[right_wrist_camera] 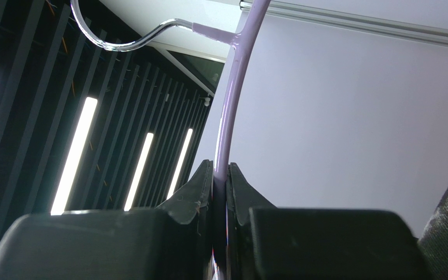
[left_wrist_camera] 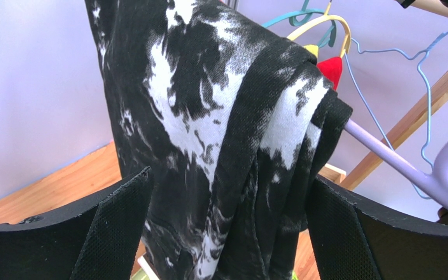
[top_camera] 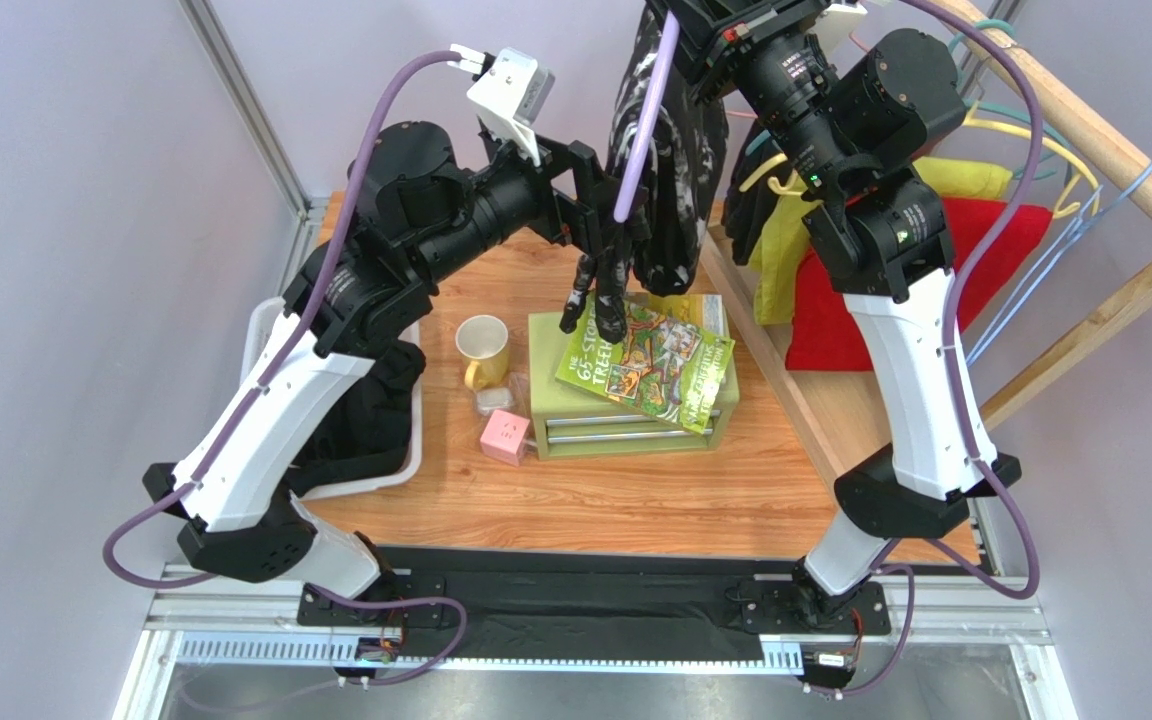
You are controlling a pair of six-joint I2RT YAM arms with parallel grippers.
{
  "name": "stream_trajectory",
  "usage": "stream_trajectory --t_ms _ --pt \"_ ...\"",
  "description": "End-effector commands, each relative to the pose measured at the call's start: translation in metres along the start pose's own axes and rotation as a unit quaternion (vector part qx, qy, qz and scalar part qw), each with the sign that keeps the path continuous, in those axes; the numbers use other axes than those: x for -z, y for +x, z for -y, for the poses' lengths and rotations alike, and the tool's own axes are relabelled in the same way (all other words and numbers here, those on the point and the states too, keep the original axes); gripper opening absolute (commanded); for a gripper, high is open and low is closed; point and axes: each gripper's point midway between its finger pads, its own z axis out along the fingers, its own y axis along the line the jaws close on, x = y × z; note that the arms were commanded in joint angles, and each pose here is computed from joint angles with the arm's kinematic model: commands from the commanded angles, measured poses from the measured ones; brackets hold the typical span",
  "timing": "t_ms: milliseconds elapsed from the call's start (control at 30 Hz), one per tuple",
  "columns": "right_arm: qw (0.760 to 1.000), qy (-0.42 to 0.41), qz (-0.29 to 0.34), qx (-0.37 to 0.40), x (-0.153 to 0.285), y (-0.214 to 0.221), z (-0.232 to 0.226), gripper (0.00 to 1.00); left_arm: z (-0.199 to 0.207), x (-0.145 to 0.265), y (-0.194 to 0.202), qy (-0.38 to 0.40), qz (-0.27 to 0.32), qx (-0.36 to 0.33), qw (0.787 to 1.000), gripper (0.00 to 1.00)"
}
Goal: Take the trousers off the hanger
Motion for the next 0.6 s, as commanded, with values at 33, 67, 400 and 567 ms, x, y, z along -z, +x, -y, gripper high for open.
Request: stream_trajectory --t_ms 33,67,400,567 --pt "0.982 -0.186 -0.007 -0.003 0.059 0.009 -0.131 0.00 0.000 -0.005 -0.021 -0.002 0.031 -0.024 0.999 0.99" --pt "0.982 -0.188 -0.009 -0.004 0.060 0.009 -0.132 0.00 -0.001 -0.008 -0.018 -0.002 0.027 -0.032 0.999 0.98" --pt "0.980 -0.197 -0.018 -0.011 0.068 0.013 -0.141 0.00 -0.008 -0.008 -0.024 -0.016 0.030 -0.069 0.997 0.53" --pt "0.981 -0.193 -0.022 -0.010 0.068 0.014 -0.139 0.00 -0.005 -0.008 -0.034 -0.009 0.038 -0.091 0.995 0.20"
